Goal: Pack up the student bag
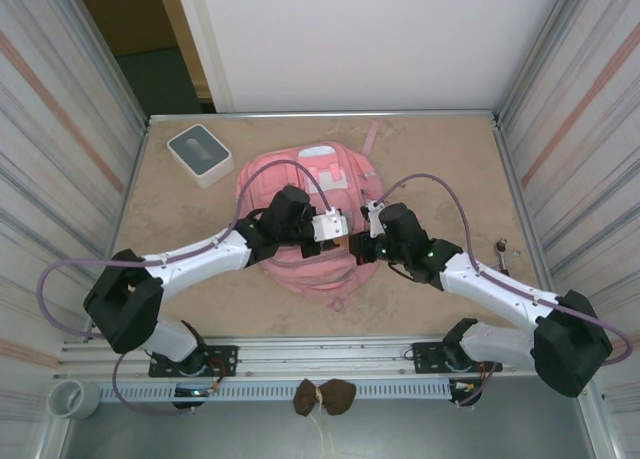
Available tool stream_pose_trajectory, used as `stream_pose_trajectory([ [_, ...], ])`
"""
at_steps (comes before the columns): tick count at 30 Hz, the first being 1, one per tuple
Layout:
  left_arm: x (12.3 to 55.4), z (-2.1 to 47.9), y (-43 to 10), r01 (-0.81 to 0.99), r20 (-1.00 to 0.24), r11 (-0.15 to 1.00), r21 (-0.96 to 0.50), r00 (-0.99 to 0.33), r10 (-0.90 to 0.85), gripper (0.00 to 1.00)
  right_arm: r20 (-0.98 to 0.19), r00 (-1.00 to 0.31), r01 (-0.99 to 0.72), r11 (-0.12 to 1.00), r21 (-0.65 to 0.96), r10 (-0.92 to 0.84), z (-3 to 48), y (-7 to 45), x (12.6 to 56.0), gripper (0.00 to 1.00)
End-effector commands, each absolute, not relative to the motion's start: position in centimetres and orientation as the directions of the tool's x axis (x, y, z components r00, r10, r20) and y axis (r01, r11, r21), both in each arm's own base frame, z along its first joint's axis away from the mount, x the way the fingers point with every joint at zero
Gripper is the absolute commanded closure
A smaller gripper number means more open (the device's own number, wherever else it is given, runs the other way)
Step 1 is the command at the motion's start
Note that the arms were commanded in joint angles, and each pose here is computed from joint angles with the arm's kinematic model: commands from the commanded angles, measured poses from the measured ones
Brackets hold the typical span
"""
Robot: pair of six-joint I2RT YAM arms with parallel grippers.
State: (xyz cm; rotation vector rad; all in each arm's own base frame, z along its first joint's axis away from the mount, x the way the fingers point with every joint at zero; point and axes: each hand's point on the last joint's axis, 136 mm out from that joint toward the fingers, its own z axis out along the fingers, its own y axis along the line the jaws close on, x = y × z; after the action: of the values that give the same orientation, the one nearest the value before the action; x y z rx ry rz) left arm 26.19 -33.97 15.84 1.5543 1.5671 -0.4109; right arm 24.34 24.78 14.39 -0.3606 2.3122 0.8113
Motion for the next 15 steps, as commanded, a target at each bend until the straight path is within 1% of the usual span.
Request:
stream_pose_trajectory([
  [1, 26.0, 16.4, -33.5, 0.934, -0.766, 0.155, 0.323, 0.162, 0.623, 0.82, -0.704, -0.708, -0.492, 0.752, 0.439, -0.052, 15.7, 25.0, 24.1, 1.00],
  [2, 25.6, 16.7, -33.3, 0.938, -0.777, 0.145, 0.314, 0.166, 0.608, 0.86, -0.702, -0.710, -0.480, 0.770, 0.421, -0.059, 15.4, 24.5, 24.3, 1.00],
  [5, 24.6, 17.5, -32.4, 0.947, -0.815, 0.125, 0.296, 0.182, 0.550, 0.95, -0.672, -0.739, -0.412, 0.825, 0.388, -0.053, 14.3, 22.6, 25.1, 1.00],
  [8, 24.4, 18.1, -31.4, 0.950, -0.853, 0.137, 0.282, 0.182, 0.489, 0.98, -0.651, -0.759, -0.395, 0.821, 0.413, -0.038, 14.1, 22.4, 25.4, 1.00],
  [12, 24.7, 18.0, -30.5, 0.947, -0.851, 0.157, 0.279, 0.168, 0.497, 0.97, -0.664, -0.746, -0.449, 0.780, 0.436, -0.058, 14.6, 24.1, 24.9, 1.00],
  [13, 24.8, 18.0, -30.6, 0.948, -0.850, 0.157, 0.276, 0.164, 0.501, 0.96, -0.667, -0.742, -0.461, 0.772, 0.437, -0.066, 14.7, 24.5, 24.8, 1.00],
  [15, 24.8, 18.3, -30.7, 0.951, -0.852, 0.158, 0.265, 0.154, 0.500, 0.88, -0.670, -0.738, -0.484, 0.754, 0.444, -0.079, 14.8, 25.2, 24.6, 1.00],
])
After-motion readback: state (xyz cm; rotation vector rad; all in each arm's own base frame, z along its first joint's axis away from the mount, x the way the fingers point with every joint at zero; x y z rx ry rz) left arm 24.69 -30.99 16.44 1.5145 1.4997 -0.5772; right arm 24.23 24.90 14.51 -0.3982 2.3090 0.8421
